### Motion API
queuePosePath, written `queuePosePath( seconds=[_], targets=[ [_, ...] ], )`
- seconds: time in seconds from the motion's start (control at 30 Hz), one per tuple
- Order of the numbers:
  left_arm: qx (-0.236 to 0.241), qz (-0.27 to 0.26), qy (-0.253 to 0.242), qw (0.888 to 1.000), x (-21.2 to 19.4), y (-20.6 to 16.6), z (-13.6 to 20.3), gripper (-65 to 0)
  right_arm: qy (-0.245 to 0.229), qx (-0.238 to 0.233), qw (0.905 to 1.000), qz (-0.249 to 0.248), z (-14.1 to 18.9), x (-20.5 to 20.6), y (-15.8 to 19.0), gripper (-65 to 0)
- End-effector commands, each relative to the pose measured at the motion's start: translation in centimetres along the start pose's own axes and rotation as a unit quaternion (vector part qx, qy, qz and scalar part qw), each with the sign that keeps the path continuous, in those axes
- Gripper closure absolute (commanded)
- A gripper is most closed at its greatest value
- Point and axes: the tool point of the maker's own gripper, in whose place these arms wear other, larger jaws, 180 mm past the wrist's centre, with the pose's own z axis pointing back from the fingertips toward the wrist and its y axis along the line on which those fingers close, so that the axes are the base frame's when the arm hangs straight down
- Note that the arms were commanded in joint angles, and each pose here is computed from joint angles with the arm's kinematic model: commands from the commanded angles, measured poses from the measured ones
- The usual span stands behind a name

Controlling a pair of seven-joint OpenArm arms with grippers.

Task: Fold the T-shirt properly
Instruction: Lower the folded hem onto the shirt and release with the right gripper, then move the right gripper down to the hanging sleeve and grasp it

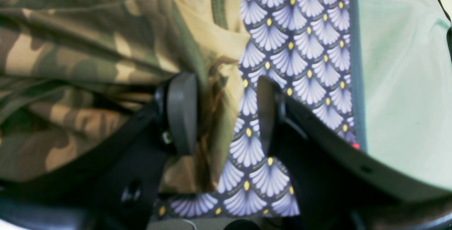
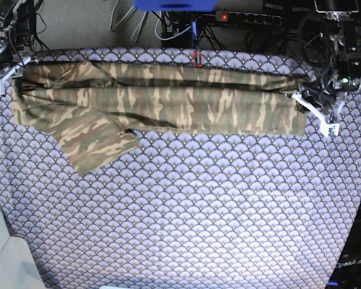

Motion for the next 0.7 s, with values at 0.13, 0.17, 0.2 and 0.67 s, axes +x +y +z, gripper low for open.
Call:
queuePosePath(
  seconds=[0.13, 0.17, 0.2, 0.67],
  targets=[
    [0.007, -0.004, -0.017, 1.000, 1.2, 0.5, 0.4, -14.3, -0.025, -0.018, 0.9995, 0.012, 0.3, 1.6, -1.8, -28.0],
    [0.007, -0.004, -0.016, 1.000, 1.2, 0.5, 0.5, -14.3, -0.025, -0.018, 0.9995, 0.012, 0.3, 1.6, -1.8, -28.0],
    [0.007, -0.005, -0.014, 1.000, 1.1, 0.5, 0.5, -14.3, -0.025, -0.019, 0.9994, 0.013, 0.3, 1.7, -1.8, -28.0],
    [0.008, -0.004, -0.007, 1.000, 0.2, 0.6, 0.5, -14.4, -0.065, -0.093, 0.9933, 0.027, 0.7, 6.0, -8.5, -28.1]
  ],
)
